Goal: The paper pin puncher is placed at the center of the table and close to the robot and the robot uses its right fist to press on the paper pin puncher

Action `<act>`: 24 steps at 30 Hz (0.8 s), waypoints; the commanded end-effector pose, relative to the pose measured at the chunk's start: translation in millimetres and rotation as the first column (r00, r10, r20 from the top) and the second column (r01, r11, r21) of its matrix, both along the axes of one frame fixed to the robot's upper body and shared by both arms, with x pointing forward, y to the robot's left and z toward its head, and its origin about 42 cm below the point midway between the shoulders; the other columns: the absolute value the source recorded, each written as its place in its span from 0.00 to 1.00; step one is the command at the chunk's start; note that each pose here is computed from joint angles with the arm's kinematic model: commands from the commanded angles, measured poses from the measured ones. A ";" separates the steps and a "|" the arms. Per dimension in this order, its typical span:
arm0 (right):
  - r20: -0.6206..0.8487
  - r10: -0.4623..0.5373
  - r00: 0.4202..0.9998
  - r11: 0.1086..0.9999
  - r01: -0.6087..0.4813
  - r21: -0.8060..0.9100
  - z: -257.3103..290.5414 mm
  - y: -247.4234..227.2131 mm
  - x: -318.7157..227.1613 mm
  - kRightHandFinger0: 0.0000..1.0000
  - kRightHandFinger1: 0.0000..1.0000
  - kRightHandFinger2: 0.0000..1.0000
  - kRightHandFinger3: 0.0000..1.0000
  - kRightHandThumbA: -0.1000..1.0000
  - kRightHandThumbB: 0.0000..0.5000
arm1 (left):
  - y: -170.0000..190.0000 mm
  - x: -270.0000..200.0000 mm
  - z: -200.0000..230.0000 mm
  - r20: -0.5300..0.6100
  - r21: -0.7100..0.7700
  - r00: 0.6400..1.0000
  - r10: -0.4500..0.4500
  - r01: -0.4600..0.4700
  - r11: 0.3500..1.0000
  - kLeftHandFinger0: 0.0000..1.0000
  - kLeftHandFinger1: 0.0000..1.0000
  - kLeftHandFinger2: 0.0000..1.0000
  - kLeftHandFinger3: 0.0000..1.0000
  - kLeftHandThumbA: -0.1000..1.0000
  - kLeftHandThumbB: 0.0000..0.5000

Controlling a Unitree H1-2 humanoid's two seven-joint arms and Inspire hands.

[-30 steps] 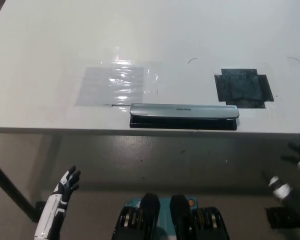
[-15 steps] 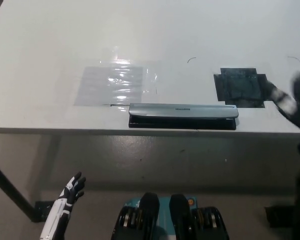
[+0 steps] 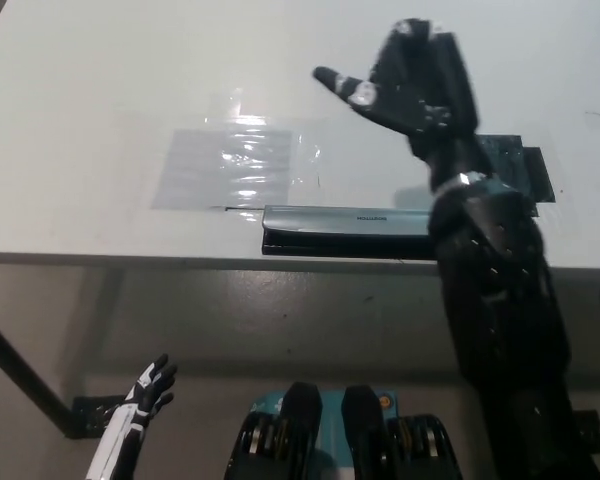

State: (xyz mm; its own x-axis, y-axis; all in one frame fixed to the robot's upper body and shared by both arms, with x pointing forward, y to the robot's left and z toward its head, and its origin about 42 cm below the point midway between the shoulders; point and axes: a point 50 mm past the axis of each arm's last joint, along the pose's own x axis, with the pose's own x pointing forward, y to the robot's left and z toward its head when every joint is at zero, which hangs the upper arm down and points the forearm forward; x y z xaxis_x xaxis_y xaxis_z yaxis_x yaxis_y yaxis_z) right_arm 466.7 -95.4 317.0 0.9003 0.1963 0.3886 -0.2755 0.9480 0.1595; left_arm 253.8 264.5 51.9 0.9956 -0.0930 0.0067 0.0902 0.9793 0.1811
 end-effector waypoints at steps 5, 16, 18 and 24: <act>0.004 0.012 1.000 1.000 -0.012 -0.029 6.4 31.8 17.8 0.00 0.00 0.17 0.06 1.00 0.40 | 0.4 3.9 9.7 0.063 -0.003 0.998 -0.016 0.017 1.000 1.00 1.00 1.00 1.00 1.00 0.49; -0.098 -0.022 0.995 0.999 0.019 -0.028 -22.1 29.5 31.0 0.00 0.00 0.20 0.04 1.00 0.41 | 0.7 5.9 12.4 0.069 -0.006 0.997 -0.033 0.033 0.999 1.00 1.00 1.00 1.00 1.00 0.51; -0.105 -0.019 0.994 0.999 0.016 -0.034 -25.7 31.3 32.0 0.00 0.00 0.20 0.05 1.00 0.39 | 0.9 5.9 12.3 0.069 -0.007 0.997 -0.028 0.028 1.000 1.00 1.00 1.00 1.00 1.00 0.52; -0.209 -0.038 0.977 0.999 0.029 -0.044 -56.7 34.5 40.9 0.04 0.18 0.44 0.31 1.00 0.48 | 1.8 2.3 10.3 0.063 0.002 0.998 0.003 -0.003 1.000 1.00 1.00 1.00 1.00 1.00 0.51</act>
State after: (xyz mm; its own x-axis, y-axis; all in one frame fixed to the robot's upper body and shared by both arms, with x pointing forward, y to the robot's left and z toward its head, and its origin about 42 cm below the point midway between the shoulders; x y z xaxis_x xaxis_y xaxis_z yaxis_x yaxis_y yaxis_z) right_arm 497.5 -75.7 236.9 0.9755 0.1890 0.1123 -0.2053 0.9659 0.1576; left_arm 255.9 265.1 53.5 0.9954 -0.0947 0.0130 0.0909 0.9795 0.1799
